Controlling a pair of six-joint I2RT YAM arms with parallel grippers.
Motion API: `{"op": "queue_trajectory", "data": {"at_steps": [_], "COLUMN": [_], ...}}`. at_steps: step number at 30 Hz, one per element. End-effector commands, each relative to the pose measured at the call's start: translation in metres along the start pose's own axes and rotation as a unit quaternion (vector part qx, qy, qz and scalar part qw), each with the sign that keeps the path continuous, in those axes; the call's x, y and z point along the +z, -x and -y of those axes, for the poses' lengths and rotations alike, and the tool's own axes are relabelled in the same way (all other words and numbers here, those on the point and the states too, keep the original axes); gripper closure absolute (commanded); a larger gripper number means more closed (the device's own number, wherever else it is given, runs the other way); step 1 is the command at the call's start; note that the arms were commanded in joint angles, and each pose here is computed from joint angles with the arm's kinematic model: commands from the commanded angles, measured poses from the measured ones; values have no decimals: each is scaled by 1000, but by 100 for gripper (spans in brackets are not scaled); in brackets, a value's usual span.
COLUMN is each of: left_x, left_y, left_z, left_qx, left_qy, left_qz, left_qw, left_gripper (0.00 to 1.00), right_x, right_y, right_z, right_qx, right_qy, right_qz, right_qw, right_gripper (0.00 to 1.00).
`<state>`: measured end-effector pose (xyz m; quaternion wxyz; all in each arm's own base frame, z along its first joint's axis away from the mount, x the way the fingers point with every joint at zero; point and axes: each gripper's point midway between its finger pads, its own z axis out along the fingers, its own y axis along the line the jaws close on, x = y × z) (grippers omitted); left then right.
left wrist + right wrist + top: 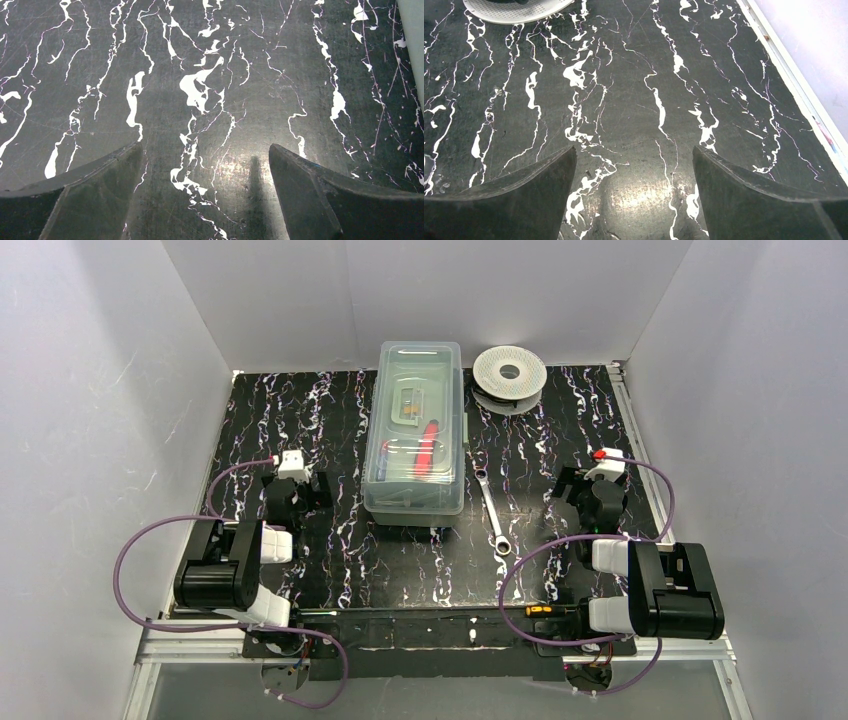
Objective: Pack the tool kit
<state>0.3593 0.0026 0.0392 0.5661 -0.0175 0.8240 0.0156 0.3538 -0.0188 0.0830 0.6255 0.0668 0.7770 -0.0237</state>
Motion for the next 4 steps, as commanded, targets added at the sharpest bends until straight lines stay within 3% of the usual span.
{"op": "queue_trajectory", "data": {"at_steps": [1,4], "left_x": [3,3], "left_y": [16,17], "left_z": [0,0], "left_qx": [-2,-4], "left_qy": [3,1], "left_qz": [21,22], "left_qw": [1000,1000], "left_gripper": [2,2], "right_x": [6,6], "right_y": [25,25], "right_z": [-5,-5], "right_qx": [-3,-3], "right_qy": [9,9], "right_qz": [38,38], "right_qw": [999,999], "right_gripper": [8,8]}}
